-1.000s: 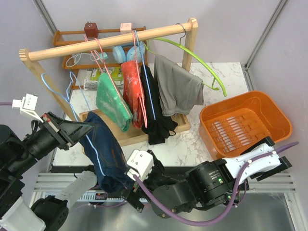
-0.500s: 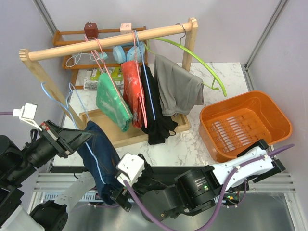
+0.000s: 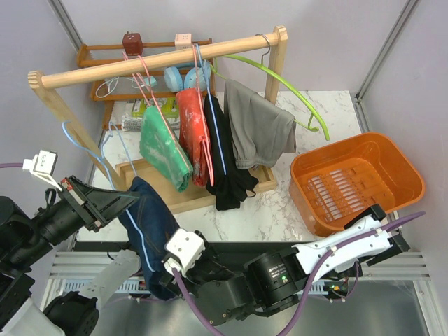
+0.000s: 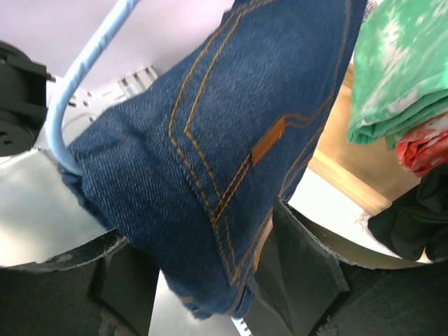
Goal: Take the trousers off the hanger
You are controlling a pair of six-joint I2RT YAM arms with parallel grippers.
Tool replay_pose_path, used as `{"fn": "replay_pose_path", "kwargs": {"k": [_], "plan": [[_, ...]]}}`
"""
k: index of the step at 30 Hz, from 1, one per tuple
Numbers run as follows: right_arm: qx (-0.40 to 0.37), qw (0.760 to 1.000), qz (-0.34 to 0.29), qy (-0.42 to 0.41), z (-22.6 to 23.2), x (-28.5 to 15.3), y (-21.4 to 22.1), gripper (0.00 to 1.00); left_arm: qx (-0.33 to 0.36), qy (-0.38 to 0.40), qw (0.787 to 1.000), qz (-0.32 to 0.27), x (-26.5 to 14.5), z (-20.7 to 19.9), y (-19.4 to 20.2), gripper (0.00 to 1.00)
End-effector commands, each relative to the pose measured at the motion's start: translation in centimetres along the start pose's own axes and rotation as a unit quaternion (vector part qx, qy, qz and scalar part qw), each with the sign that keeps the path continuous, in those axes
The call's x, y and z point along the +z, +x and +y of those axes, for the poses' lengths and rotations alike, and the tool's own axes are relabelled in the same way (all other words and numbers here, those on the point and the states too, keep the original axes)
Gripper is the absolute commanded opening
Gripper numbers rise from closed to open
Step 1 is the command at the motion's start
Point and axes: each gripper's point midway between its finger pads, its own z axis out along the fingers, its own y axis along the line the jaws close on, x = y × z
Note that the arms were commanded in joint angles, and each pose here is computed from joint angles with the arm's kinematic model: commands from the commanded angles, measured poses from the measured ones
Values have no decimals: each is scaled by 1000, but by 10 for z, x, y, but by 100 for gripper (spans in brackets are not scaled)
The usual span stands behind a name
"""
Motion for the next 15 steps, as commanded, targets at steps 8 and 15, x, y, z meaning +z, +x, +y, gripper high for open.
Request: {"fn": "replay_pose_path", "kwargs": {"k": [8, 15], "plan": [[18, 996, -57, 68, -27, 1, -31, 61, -25, 41, 999, 17, -6, -19, 6, 2], [-9, 993, -81, 86, -24, 10, -36, 63, -27, 49, 998, 25, -8, -21, 9, 2]]}}
